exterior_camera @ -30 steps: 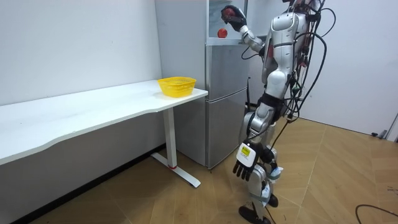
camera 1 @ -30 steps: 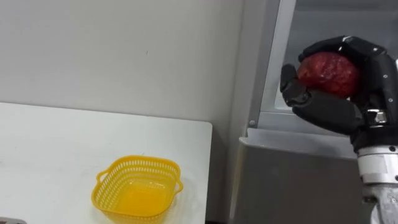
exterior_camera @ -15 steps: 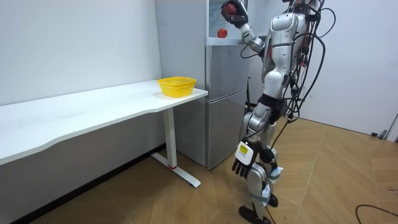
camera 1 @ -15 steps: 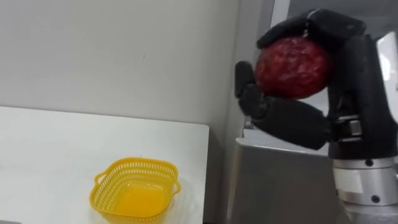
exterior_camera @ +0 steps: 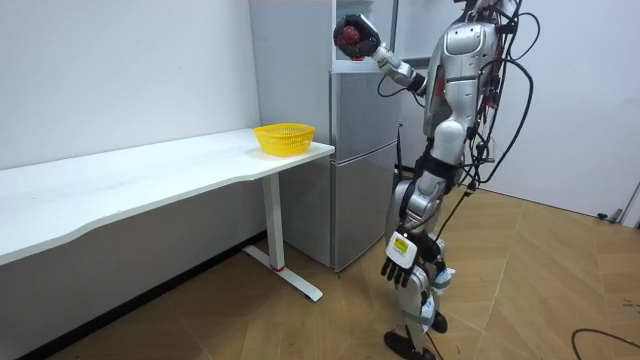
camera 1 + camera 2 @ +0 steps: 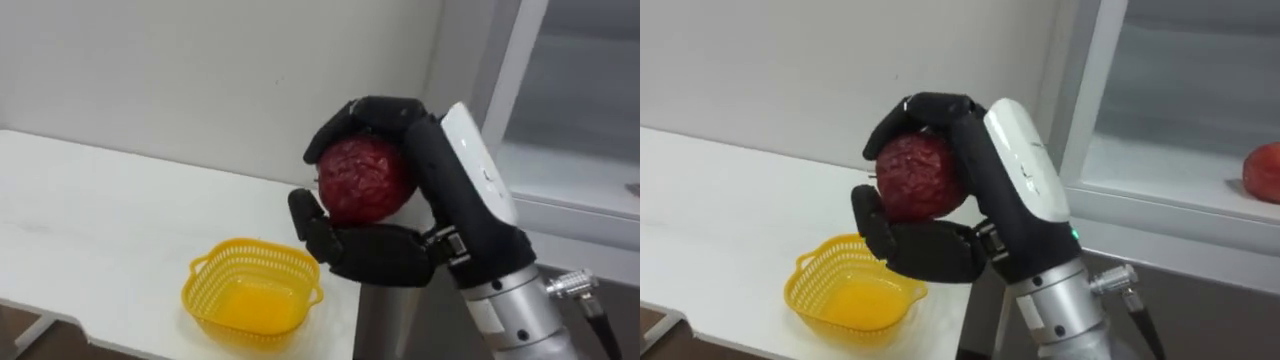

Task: Retrieve from the upper fridge

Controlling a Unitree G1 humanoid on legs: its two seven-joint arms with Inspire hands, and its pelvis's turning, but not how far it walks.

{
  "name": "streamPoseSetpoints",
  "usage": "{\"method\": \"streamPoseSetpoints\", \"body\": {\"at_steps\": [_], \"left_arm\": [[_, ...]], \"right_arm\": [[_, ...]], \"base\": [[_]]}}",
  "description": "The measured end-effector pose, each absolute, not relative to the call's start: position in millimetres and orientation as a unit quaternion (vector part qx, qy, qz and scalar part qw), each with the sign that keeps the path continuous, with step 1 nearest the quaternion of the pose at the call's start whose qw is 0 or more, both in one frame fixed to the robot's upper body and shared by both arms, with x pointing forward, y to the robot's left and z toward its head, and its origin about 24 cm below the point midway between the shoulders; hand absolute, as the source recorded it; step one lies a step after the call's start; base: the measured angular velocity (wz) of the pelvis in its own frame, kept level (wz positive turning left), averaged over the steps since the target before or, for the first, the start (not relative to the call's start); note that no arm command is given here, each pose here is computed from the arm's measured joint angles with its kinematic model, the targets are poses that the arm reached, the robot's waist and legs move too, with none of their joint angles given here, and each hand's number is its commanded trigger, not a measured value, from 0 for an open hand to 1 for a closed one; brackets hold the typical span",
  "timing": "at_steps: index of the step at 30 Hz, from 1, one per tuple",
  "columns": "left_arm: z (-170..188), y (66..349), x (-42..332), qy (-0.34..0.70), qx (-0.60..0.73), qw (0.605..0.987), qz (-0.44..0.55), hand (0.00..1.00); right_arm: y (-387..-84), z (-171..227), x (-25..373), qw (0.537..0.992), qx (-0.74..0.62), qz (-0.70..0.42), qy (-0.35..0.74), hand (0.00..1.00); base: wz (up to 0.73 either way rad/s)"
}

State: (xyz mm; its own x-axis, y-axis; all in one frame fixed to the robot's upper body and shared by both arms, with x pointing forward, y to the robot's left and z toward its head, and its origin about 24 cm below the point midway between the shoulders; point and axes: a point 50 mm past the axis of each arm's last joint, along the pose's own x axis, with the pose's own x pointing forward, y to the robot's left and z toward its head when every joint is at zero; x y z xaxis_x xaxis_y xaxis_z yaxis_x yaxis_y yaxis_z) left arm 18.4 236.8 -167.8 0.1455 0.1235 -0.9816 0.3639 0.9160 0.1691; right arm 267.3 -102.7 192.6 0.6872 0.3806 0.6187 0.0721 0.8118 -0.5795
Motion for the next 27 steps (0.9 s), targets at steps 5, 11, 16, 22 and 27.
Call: {"method": "streamPoseSetpoints", "body": {"at_steps": [5,11,16,22,27], "left_arm": [[-168,236,13,0.653,0.178,0.730,-0.090,0.00],[-167,239,13,0.658,0.178,0.726,-0.090,0.00],[-163,252,10,0.666,0.173,0.722,-0.076,0.00],[-160,264,-1,0.686,0.178,0.702,-0.063,0.00],[-160,265,-2,0.689,0.181,0.699,-0.062,0.00]], "right_arm": [[-107,186,292,0.878,-0.318,0.081,-0.347,1.00],[-114,173,311,0.895,-0.324,0.079,-0.296,1.00],[-128,155,325,0.904,-0.351,0.070,-0.233,1.00],[-125,154,327,0.907,-0.348,0.080,-0.223,1.00],[-125,140,336,0.915,-0.349,0.092,-0.182,1.00]], "base": [[0.17],[0.18],[0.18],[0.04],[0.00]]}}
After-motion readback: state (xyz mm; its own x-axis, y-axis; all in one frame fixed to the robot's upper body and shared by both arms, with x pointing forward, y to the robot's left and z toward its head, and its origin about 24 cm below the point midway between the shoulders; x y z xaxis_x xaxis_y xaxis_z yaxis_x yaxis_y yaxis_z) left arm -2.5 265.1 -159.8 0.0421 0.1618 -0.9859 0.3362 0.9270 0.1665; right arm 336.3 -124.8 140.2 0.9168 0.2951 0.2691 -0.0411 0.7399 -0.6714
